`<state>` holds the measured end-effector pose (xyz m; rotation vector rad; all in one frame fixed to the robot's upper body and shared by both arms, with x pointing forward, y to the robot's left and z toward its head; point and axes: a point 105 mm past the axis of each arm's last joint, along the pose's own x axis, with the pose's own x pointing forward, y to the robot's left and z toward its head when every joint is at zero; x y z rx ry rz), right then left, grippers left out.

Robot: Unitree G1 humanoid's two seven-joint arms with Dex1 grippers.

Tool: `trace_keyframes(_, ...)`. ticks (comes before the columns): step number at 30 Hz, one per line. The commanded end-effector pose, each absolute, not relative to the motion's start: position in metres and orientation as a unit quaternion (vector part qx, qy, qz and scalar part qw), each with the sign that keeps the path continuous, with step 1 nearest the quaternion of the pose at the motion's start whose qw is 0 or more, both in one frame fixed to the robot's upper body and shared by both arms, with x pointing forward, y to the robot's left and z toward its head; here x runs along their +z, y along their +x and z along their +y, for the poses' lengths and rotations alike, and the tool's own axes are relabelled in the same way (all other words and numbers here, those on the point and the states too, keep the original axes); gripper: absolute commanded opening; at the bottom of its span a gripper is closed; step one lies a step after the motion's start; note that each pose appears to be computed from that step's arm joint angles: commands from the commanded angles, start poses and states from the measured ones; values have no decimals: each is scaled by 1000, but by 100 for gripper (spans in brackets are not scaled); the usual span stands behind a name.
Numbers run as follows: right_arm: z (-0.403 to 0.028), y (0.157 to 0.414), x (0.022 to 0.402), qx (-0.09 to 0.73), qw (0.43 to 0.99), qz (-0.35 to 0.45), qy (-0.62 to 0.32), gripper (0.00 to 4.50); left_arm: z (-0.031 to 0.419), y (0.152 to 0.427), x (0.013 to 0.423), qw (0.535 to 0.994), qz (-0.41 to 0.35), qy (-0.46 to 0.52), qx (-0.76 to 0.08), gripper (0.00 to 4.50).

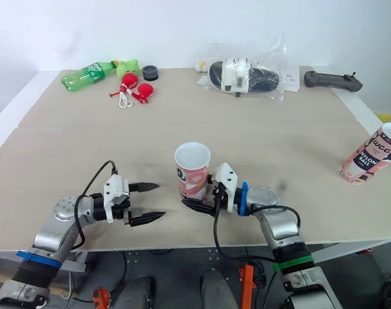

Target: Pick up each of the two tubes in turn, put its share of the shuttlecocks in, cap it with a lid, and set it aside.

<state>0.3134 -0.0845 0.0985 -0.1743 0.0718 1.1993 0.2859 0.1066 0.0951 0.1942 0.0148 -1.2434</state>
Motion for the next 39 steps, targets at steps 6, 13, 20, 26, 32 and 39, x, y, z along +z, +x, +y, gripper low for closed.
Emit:
trace_keyframes(6,-106,323,135,479,877,-28,-27,450,102,297,128,828,-50,65,-555,442)
trace_keyframes(13,-96,311,118,497,867,5,-30,340,95,295,122,822,-41,69,-564,450)
trace_keyframes(20,-113,331,140,427,903,-40,-14,340,98,300,126,828,-44,76,-554,450)
trace_keyframes(26,-194,365,166,156,982,-102,-36,340,93,311,140,841,-58,57,-534,450)
trace_keyframes(32,-283,365,171,-111,985,-108,-74,340,82,317,153,844,-74,40,-529,450)
trace_keyframes(39,-324,361,164,-225,966,-102,-80,340,76,316,152,835,-75,47,-543,450)
